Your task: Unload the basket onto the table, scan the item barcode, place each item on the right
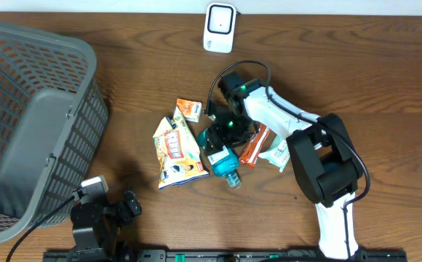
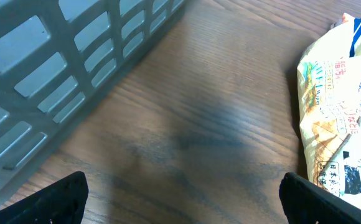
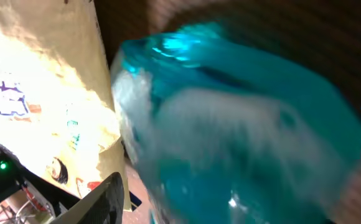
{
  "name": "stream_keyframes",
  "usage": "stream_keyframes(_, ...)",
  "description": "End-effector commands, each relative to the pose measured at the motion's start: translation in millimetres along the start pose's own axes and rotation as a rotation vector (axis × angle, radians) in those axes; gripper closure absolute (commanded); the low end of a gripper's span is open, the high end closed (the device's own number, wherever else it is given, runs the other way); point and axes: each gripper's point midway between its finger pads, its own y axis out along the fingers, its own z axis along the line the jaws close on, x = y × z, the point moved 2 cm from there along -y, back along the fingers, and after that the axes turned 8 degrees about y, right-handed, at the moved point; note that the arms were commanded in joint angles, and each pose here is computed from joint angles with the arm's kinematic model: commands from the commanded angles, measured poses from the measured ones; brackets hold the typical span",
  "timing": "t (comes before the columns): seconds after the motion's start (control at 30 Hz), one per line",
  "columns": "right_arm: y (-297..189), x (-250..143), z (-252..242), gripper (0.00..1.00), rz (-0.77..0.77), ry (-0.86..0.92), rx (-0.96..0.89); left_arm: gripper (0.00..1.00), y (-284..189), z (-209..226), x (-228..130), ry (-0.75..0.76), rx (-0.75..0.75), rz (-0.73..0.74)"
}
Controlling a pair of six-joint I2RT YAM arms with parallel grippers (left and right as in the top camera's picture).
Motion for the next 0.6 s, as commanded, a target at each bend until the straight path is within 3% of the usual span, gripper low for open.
stream_keyframes(0.0,18.5,3.2,-40.4,0.43,-0.008,0.041,-0.195,0.03,3.3,3.0,-15.4,0.021,0.016,0.060)
stream_keyframes(0.17,19.2,4.7,-38.7,0.51,-0.013,0.035,-0.189,0.02,3.3,3.0,-15.4,0.021,0.016,0.060)
stream_keyframes(0.4,15.8,7.6,-40.4,0.55,-0.026,0.077,-0.187,0.02,3.3,3.0,-15.4,0.021,0.016,0.060)
stream_keyframes(0.5,12.2,11.9,-42.7,0.71,-0.046,0.104,-0.207,0.02,3.3,3.0,-15.4,0.021,0.016,0.060)
stream_keyframes(0.57,7.5,14.7,-50.6,0.75,-0.069,0.153,-0.269,0.02,3.3,3.0,-15.4,0.021,0.016,0.060)
